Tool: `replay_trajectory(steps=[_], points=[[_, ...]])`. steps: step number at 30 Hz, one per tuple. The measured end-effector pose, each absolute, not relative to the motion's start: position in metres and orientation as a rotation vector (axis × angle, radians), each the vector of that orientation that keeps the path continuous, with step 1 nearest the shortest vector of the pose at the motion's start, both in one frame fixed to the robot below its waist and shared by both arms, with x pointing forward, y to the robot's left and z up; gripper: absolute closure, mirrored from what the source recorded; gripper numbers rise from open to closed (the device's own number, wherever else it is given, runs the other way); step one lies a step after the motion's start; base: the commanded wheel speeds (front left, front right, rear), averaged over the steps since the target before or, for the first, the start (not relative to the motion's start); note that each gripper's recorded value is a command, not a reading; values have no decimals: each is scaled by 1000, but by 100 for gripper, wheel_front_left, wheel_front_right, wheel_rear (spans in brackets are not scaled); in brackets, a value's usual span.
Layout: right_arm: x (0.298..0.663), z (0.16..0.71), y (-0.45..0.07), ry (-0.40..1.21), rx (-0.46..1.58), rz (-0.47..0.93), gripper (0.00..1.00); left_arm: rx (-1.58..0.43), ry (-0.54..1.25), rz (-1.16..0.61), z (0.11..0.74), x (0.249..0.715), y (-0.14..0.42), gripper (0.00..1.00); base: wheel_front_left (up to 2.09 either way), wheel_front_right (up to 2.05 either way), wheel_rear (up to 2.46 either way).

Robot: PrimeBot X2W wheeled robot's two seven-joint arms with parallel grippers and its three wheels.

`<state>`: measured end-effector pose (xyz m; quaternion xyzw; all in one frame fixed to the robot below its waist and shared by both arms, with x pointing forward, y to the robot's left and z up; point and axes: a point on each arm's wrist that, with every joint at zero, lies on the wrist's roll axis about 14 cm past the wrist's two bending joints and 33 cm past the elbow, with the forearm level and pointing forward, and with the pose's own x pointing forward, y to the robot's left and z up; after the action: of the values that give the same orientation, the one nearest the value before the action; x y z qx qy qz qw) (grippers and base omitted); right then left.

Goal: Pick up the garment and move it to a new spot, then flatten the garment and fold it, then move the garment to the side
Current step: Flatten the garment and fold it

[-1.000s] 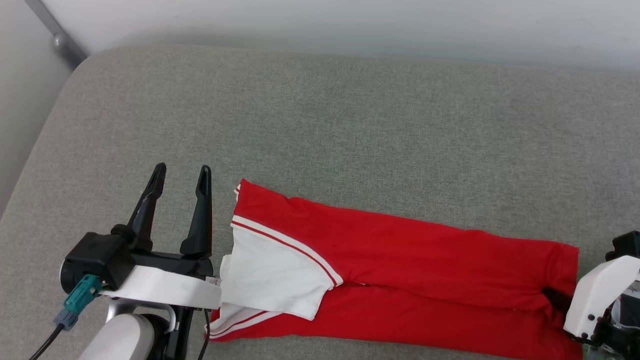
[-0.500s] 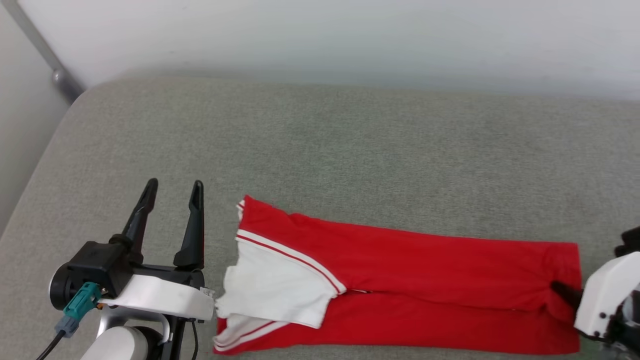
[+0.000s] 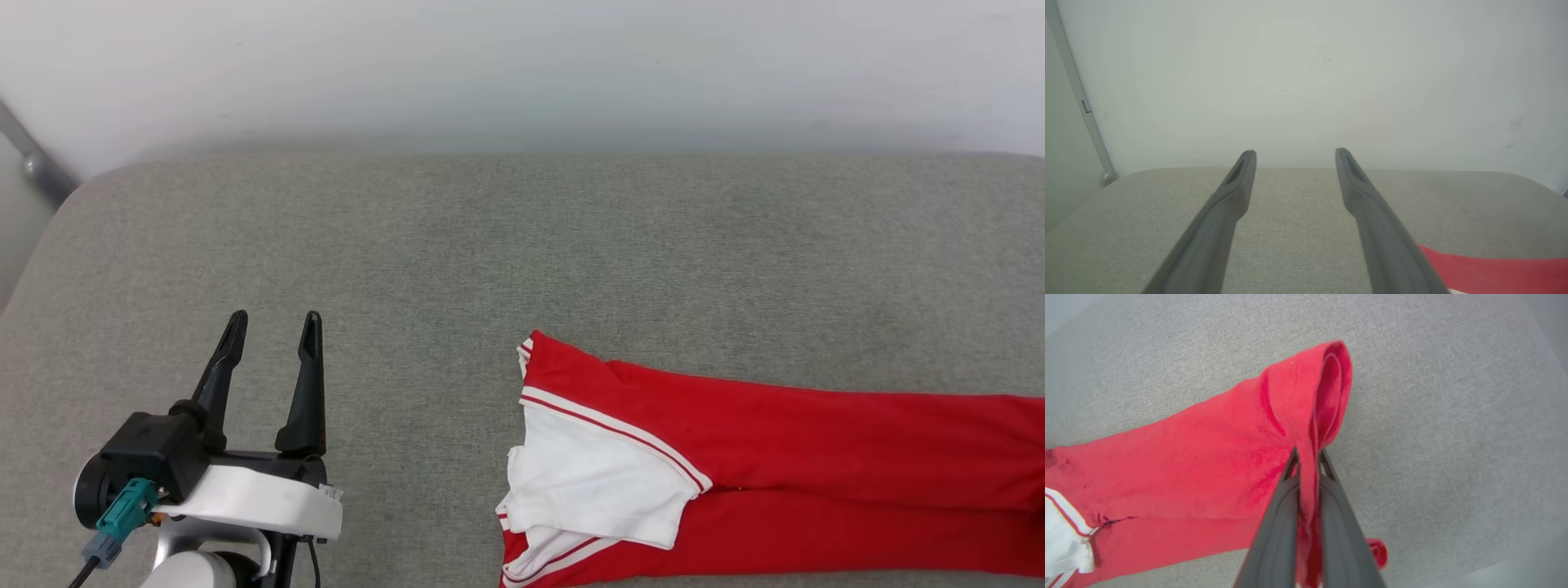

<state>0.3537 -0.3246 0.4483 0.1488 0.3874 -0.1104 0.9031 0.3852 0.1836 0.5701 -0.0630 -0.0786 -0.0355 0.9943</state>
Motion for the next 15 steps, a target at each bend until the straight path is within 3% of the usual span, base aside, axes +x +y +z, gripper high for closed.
replay_trajectory(steps=[5,15], points=[[350,444,-298,819,445,-160,100,-125,-146,-75,566,386,182,0,0,0,0],[358,453,-177,890,796,273,100,-104,-127,-44,560,381,192,0,0,0,0]])
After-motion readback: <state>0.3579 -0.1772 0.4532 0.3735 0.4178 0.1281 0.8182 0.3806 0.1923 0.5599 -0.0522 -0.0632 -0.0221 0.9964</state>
